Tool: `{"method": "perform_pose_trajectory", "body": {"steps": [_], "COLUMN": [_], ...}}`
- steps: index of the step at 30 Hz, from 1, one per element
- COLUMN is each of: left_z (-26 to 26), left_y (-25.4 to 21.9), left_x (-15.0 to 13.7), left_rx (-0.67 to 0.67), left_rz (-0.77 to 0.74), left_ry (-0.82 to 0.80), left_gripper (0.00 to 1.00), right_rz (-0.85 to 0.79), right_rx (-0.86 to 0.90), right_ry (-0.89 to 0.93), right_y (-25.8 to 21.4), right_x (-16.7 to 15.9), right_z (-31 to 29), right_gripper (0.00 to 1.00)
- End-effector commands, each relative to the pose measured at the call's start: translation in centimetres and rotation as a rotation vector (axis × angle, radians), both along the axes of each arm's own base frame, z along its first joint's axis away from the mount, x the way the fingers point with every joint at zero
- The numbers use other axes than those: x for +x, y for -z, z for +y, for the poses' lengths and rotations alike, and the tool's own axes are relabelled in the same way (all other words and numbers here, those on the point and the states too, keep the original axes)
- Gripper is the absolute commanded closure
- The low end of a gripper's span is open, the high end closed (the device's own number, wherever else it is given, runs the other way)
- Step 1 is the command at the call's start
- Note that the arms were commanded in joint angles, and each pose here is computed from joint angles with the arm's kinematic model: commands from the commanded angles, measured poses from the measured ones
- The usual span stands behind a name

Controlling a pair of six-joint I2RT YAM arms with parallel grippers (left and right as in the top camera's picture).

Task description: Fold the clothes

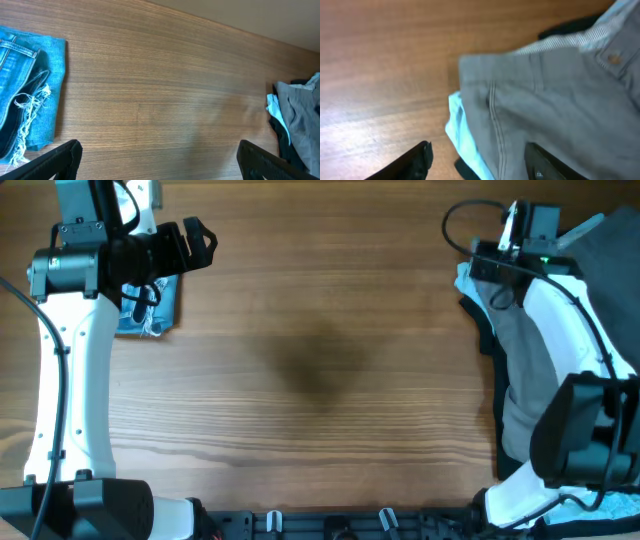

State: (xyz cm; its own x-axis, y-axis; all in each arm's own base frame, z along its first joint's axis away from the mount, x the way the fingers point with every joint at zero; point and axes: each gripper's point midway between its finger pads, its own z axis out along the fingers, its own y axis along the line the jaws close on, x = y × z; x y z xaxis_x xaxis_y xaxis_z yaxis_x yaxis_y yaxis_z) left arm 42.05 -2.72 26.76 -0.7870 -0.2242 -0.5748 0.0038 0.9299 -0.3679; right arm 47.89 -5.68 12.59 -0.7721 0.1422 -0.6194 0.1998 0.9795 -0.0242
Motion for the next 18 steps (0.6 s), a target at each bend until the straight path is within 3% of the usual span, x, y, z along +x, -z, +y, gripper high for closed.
{"method": "perform_pose_trajectory", "body": {"steps": [1,5,7,12,13,14,15,18], "left_z": [-0.4,-0.6,-0.5,-0.6,-0.6,-0.6,-0.7,-0.7], "left_y": [-0.6,-0.6,-0.6,-0.4,-0.4,-0.4,-0.4,-0.5], "left_x": [0.1,0.1,0.1,-0.2,-0.2,-0.2,-0.2,-0.2], "left_rx": [-0.009,-0.018,-0.017,-0.018,-0.019,-0.019,-0.022,-0.025], "left_rz": [-0.015,-0.015,-0.015,-0.001,0.0,0.0,-0.001,-0.001], "left_ry": [0.017,0.024,0.024,0.025,0.025,0.025,0.027,0.03], "left_gripper": [0.0,0.0,0.0,0.0,0.0,0.0,0.0,0.0], "right_rz": [0.058,0.098,0.096,0.198,0.218,0.223,0.212,0.101], "right_rx": [-0.006,-0.044,-0.06,-0.055,-0.055,-0.053,-0.046,-0.058], "right_ry": [-0.013,0.11,0.12,0.118,0.117,0.118,0.116,0.132], "right_y": [2.8,6.8,6.9,10.2,10.7,10.7,10.2,4.9], "right_x": [0.3,0.8,0.9,-0.4,-0.8,-0.9,-0.8,-0.3], "right_z": [-0.2,-2.1,-2.5,-2.4,-2.4,-2.3,-2.2,-2.9], "right_gripper": [0.34,0.34,0.41,0.4,0.48,0.67,0.79,0.87]}}
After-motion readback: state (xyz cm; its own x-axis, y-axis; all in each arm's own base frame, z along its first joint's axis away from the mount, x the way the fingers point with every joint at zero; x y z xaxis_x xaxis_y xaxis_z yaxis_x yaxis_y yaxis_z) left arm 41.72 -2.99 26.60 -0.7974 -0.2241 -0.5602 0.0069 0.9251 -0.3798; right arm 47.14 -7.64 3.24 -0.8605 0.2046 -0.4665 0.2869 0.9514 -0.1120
